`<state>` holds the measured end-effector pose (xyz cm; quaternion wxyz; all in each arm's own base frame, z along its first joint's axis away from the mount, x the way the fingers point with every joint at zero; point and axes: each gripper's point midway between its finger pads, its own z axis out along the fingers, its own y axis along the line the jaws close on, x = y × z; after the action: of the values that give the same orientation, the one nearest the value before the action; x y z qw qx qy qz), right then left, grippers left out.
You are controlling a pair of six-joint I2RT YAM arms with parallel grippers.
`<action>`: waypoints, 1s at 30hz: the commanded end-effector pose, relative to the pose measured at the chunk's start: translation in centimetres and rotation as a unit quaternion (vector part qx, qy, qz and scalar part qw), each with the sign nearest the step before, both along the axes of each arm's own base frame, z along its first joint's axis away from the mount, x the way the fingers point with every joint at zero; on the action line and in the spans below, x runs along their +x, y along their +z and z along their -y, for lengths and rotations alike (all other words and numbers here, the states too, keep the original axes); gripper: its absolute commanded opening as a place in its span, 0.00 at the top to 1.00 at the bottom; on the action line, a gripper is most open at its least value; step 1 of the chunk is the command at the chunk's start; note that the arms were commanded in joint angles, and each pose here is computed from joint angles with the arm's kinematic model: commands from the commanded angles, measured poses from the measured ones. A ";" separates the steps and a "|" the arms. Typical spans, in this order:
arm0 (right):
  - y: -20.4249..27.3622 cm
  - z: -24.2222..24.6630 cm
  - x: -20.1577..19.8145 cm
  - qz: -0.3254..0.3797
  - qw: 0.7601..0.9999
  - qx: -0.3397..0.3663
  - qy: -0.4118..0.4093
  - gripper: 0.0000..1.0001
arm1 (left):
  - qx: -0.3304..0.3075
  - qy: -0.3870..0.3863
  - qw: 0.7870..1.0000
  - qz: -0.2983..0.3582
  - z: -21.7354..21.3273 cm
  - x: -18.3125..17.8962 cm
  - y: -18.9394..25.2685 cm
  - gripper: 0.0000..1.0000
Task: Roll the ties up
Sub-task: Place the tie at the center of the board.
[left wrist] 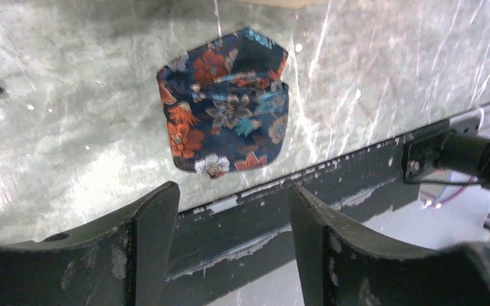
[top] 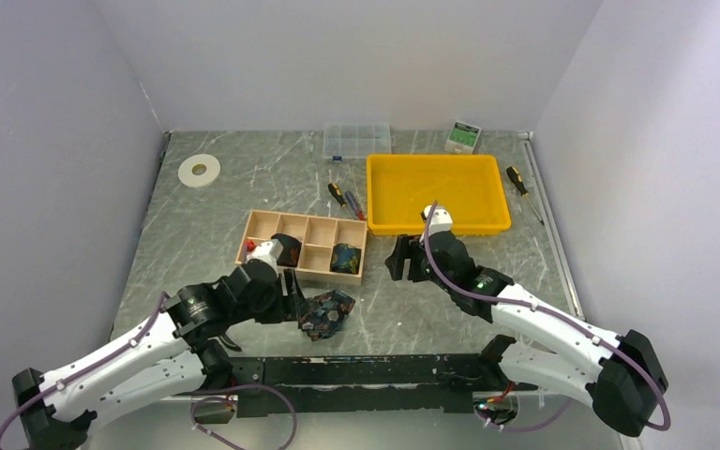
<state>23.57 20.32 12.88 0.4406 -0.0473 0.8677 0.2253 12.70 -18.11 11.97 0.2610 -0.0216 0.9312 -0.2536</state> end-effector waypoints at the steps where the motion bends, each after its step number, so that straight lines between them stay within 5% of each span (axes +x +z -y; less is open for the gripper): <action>1: 0.5 -1.0 0.6 0.012 1.000 0.020 0.009 0.24 | 0.029 0.028 0.998 -0.045 0.0 -2.3 -1.0 0.37; 7: 0.7 -1.1 0.6 0.014 1.000 0.021 0.011 0.24 | 0.133 0.042 0.988 -0.063 1.6 -6.8 -3.8 0.80; 10: 0.5 -1.1 0.5 0.013 1.000 0.022 0.011 0.24 | 0.136 0.032 0.988 -0.061 3.0 -7.5 -5.2 0.96; 19: 0.4 -1.0 0.6 0.011 1.000 0.021 0.006 0.24 | 0.078 0.015 0.996 0.031 5.0 -4.7 -6.3 0.97; 30: 0.3 -1.6 1.0 0.005 1.000 0.023 0.008 0.24 | 0.036 0.034 0.998 0.034 5.8 -3.6 -9.6 0.97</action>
<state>23.69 20.95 11.89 0.4310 -0.0533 0.8711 0.2295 7.72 -22.29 2.07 0.2736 -0.0112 0.9447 -0.1806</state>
